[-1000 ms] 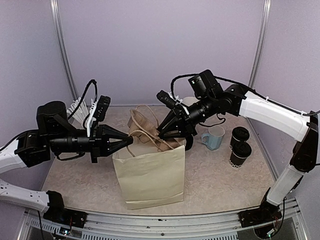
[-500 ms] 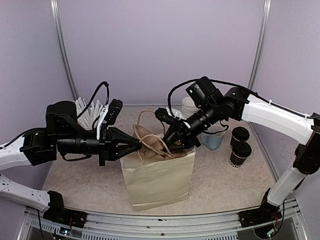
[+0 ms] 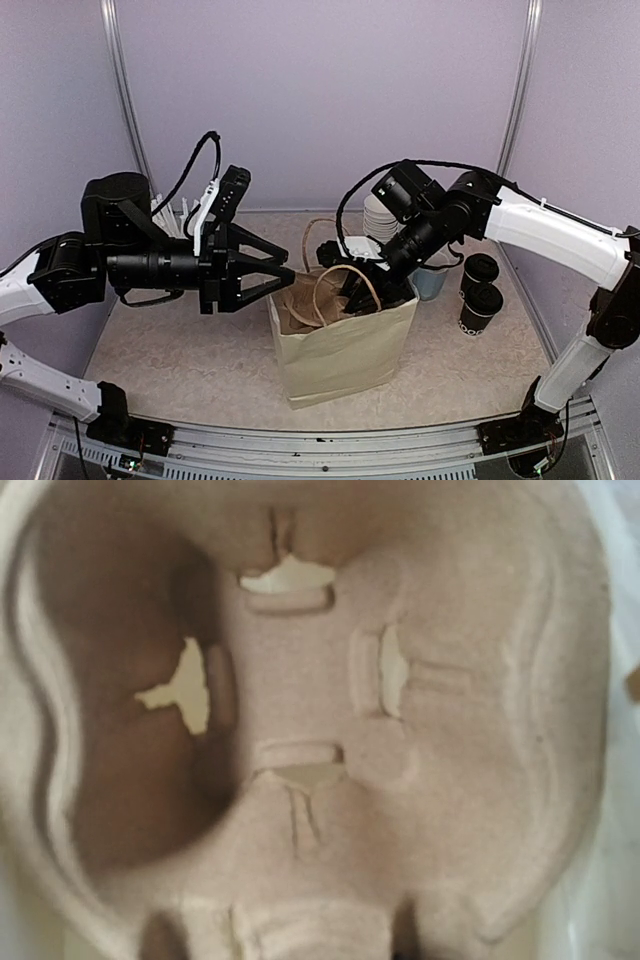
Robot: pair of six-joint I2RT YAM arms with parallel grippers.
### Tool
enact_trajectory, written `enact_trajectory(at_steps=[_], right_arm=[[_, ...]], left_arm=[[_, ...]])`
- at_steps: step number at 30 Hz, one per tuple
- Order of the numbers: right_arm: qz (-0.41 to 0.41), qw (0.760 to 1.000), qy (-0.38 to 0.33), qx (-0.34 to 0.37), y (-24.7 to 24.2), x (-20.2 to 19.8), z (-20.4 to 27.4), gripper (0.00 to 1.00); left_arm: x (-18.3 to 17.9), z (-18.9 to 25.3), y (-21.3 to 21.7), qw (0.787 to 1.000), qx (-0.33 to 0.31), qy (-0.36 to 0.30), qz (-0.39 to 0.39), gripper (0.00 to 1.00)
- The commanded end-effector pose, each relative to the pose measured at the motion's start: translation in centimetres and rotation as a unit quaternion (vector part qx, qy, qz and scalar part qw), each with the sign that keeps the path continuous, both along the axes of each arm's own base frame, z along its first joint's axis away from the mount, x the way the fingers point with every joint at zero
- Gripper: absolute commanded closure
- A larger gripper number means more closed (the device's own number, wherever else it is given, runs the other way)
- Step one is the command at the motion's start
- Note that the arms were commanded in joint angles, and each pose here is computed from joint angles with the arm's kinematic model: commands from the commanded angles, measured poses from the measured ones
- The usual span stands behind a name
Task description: Pack the takeout coffee
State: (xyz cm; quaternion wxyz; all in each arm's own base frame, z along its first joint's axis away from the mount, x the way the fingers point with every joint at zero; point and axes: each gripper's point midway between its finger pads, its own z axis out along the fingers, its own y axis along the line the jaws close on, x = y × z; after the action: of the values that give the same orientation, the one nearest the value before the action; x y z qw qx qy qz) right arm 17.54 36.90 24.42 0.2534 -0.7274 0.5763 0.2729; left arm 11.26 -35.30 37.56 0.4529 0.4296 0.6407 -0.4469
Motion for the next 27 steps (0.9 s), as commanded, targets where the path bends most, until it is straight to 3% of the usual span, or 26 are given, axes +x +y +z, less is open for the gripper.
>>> enact_trajectory(at_steps=[1,11,27], right_arm=[[0.01,0.999,-0.029,-0.017,-0.8,-0.2,0.9,0.94],[-0.002,0.994,-0.05,-0.095,-1.5,0.5,-3.1,0.94],[-0.005,0.984,-0.029,-0.178,-1.8,0.1,-8.5,0.86]], left_arm=[[0.3,2.4,1.3,0.999,-0.016,-0.023,0.024,0.53],[2.6,3.3,3.7,0.995,-0.031,-0.046,0.085,0.51],[3.9,1.8,4.9,0.994,-0.035,-0.033,0.096,0.51]])
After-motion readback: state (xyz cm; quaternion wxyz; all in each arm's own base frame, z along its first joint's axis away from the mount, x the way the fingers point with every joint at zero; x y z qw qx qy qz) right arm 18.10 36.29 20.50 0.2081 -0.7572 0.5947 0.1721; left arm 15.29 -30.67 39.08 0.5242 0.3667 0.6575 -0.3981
